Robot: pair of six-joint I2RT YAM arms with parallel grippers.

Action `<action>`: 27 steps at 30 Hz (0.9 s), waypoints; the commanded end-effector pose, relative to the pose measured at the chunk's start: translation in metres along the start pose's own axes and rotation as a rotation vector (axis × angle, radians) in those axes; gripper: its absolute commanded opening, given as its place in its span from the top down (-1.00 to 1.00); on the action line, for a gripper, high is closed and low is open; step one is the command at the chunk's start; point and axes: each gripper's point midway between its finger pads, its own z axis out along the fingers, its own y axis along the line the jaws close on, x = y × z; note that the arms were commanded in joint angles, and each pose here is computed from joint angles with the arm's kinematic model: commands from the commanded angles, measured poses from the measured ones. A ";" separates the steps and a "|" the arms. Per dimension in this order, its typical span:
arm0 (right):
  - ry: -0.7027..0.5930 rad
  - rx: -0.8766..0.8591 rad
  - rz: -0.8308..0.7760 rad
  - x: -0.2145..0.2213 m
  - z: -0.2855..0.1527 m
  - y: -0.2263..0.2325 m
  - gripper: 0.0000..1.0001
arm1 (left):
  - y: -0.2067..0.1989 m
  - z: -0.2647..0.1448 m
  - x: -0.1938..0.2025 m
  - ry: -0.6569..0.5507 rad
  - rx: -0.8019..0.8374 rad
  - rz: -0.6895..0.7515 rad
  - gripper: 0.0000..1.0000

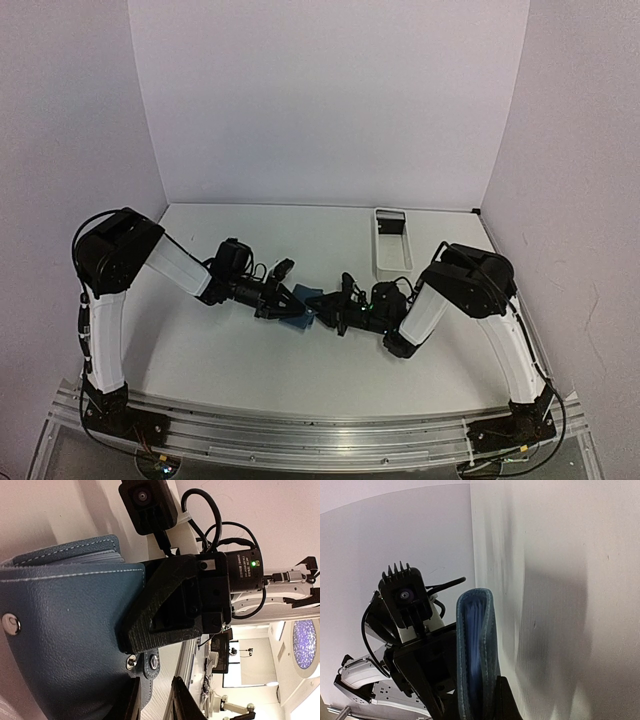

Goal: Put the credit cards into the card holder
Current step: Close the card holder at the center of the board.

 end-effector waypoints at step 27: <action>-0.058 0.043 -0.050 0.000 -0.009 -0.001 0.22 | 0.020 0.005 0.010 0.073 -0.175 0.010 1.00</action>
